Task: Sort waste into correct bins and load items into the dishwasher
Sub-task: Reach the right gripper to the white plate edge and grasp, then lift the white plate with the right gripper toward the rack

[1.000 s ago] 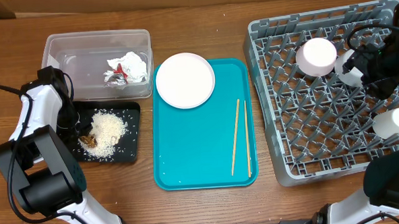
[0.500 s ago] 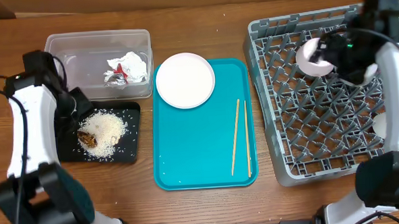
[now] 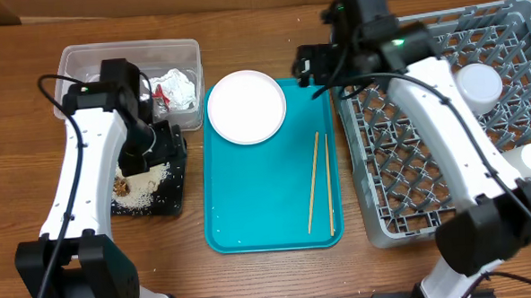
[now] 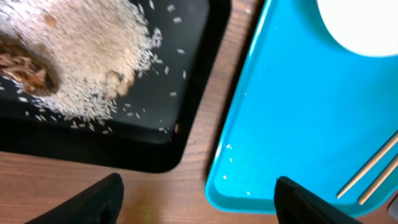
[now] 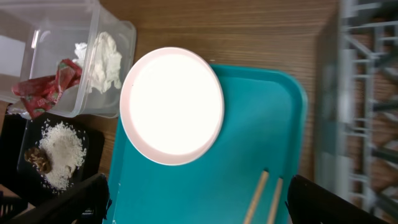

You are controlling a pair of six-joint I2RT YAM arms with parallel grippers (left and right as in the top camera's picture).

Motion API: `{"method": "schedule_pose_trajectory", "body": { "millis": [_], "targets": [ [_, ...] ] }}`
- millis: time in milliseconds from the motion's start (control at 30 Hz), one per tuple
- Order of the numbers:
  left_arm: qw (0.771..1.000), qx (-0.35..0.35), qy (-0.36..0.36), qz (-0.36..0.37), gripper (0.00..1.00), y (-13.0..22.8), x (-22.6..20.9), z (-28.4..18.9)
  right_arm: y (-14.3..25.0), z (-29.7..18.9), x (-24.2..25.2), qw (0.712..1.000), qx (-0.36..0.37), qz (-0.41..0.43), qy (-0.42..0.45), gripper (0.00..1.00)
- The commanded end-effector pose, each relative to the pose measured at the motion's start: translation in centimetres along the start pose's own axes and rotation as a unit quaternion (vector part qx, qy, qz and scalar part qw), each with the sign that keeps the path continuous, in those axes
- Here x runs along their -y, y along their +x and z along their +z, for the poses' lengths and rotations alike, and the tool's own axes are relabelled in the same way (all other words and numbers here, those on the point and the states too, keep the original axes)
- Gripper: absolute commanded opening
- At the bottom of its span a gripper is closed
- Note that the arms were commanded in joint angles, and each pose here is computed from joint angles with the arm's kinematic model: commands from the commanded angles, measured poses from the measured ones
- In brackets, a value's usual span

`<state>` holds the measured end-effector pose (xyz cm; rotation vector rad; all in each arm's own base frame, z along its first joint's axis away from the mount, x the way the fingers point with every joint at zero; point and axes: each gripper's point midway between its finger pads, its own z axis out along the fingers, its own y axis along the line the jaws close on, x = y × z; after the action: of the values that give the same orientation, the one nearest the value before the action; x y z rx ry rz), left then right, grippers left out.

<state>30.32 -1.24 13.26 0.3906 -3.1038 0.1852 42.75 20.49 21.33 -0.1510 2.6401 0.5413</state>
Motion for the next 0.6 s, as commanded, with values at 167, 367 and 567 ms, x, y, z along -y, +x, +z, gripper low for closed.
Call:
{"method": "schedule_pose_trajectory", "body": {
  "millis": [167,367,567],
  "targets": [
    [0.999,-0.022,-0.018,0.022,0.84,1.4,0.0,0.2,2.8,8.6,0.1,0.997,-0.064,0.023,0.039,0.93],
    [0.999,-0.021,-0.020,0.022,0.84,1.3,0.0,0.2,5.1,13.4,1.8,0.990,-0.110,0.063,0.063,0.89],
    [0.999,-0.019,-0.019,0.022,0.84,1.2,0.0,0.2,6.8,15.9,2.4,0.986,-0.138,0.066,0.066,0.72]
  ]
}}
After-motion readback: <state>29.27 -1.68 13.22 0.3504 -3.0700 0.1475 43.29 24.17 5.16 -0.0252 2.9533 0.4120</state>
